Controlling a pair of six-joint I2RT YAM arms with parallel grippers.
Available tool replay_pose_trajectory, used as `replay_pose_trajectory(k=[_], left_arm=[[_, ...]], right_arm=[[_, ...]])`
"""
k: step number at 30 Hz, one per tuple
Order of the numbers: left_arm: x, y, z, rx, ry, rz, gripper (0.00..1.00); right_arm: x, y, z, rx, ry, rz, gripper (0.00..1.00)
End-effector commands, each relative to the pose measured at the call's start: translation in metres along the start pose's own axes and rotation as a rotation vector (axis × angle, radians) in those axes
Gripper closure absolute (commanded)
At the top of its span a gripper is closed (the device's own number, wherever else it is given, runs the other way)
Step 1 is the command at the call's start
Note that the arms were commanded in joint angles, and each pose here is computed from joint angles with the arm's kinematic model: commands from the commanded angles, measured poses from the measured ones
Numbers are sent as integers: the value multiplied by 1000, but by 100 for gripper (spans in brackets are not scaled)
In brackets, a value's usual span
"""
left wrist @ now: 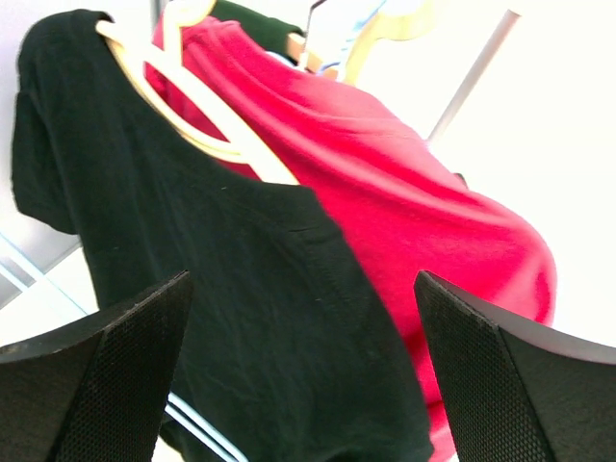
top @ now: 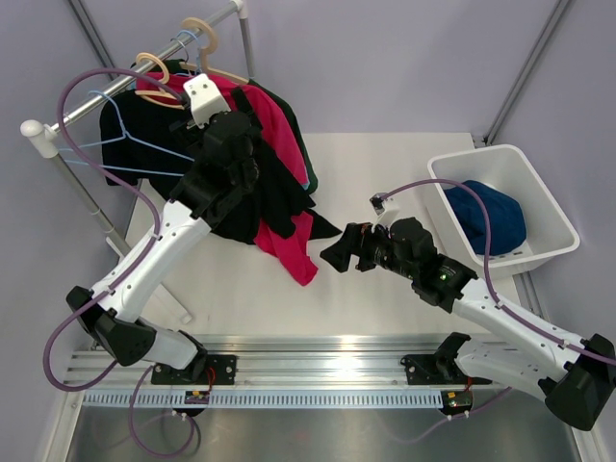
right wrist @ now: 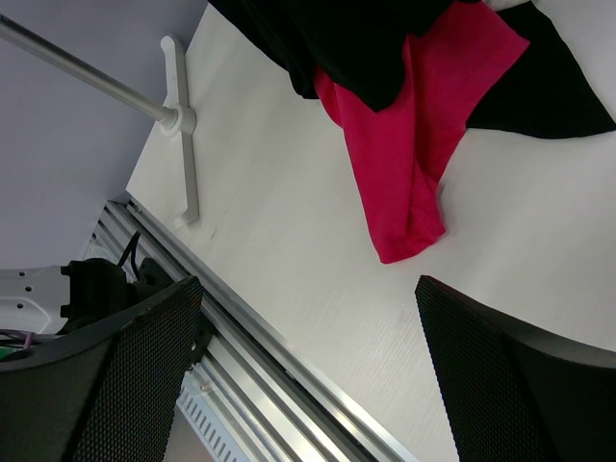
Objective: Remove the t-shirt from the hanger
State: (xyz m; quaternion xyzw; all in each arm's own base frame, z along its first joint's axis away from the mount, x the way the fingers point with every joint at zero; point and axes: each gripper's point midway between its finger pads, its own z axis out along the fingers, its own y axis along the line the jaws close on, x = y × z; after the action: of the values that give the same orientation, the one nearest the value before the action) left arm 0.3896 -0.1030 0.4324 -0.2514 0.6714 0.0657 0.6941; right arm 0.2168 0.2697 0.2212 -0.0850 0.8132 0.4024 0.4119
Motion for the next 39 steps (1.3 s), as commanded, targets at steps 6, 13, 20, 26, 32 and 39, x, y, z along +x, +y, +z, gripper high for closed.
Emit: replay_pose_trajectory(k=[6,13,20,26,32,39], left_arm=[[-16,-10,8,-21,-49,-91,1],[3,-18,18,-51,-38,-28,2],[0,1,16,-142,-55,11,9],[2,15,13,-181,-56,70,13],[-6,30,9,-220,-63,132,14],[-9,41,4,-216,-63,129,15]], right_arm=[[-5,13,0,-56,-10,-15,0],[-2,13,3,-60,4,-13,0],[-1,17,3,-78,14,-7,0],[-4,15,0,-63,1,-10,0],[-2,15,2,-64,7,-8,1],[-1,12,5,-49,12,-8,0]])
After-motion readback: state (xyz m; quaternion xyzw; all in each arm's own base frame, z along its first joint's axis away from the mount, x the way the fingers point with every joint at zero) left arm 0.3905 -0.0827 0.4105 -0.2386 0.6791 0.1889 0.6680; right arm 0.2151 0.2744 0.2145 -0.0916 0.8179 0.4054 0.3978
